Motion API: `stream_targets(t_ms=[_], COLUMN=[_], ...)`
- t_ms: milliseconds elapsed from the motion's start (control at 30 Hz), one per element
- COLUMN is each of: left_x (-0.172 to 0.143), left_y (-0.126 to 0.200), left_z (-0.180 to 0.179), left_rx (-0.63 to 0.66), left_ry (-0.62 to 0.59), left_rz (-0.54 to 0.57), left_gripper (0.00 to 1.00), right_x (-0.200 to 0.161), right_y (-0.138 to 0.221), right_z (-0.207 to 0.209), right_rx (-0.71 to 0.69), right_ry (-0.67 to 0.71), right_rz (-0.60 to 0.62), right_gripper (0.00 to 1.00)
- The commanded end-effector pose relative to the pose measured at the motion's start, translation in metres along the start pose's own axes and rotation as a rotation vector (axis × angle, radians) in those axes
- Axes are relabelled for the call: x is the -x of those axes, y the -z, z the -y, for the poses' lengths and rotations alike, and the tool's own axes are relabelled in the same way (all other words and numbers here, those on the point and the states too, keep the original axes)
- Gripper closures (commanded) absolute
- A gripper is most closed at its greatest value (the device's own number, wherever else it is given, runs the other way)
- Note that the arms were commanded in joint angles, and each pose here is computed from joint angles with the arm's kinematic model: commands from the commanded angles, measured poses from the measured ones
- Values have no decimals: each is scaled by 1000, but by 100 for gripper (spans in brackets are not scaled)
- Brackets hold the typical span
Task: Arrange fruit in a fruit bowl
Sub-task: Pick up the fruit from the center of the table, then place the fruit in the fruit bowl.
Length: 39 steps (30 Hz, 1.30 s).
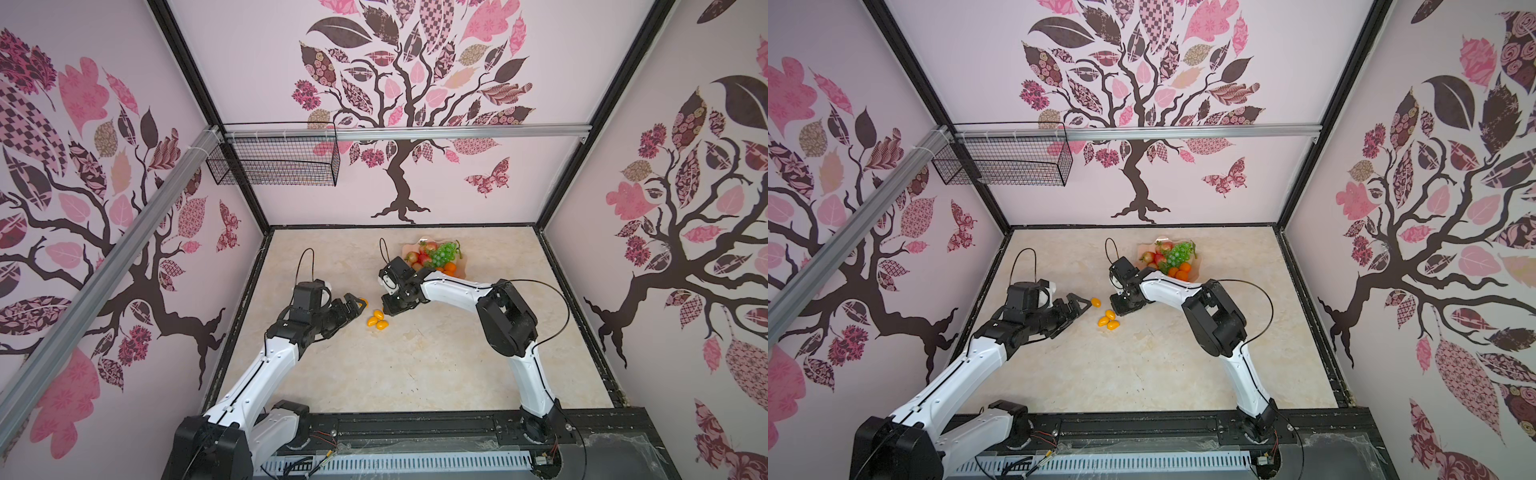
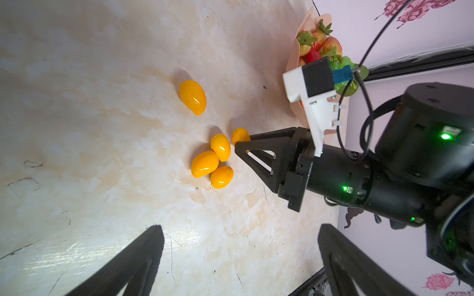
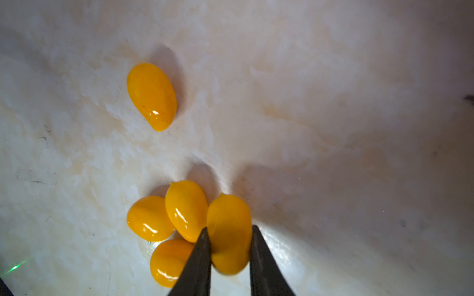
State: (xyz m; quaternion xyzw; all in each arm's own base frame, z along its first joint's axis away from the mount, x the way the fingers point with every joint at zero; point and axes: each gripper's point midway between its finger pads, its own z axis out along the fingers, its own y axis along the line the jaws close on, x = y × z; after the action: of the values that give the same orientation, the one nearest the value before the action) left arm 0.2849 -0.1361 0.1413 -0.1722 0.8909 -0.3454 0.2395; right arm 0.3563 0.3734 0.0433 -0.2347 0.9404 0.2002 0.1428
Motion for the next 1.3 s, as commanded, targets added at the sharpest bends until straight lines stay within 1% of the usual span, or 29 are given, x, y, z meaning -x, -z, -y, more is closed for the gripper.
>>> stream_targets(t_ms=[0, 167, 333, 600, 767, 900, 1067, 1267], left_x=[20, 22, 20, 23, 24, 21, 19, 17], left_y=[1, -10, -28, -50, -61, -67, -71, -71], left_z=[26, 41, 62, 89, 97, 102, 100, 98], left_rx=[-60, -75, -78, -108, -117, -128, -124, -120], left_ry=[-54, -93, -150, -181, -187, -195, -192, -189], left_rz=[38, 20, -11, -42, -71, -93, -109, -111], left_gripper=[2, 2, 2, 2, 2, 2, 2, 2], right_x=[26, 35, 46, 55, 60, 62, 68, 66], right_y=[48, 75, 99, 114, 105, 89, 71, 55], right_z=[-3, 18, 44, 90, 119, 133, 141, 145], right_rx=[42, 54, 19, -49, -134, -173, -189, -187], right_ry=[-30, -94, -131, -215, -262, -284, -294, -296], right_rz=[105, 160, 219, 259, 252, 216, 190, 150], right_gripper=[76, 76, 76, 76, 76, 76, 76, 76])
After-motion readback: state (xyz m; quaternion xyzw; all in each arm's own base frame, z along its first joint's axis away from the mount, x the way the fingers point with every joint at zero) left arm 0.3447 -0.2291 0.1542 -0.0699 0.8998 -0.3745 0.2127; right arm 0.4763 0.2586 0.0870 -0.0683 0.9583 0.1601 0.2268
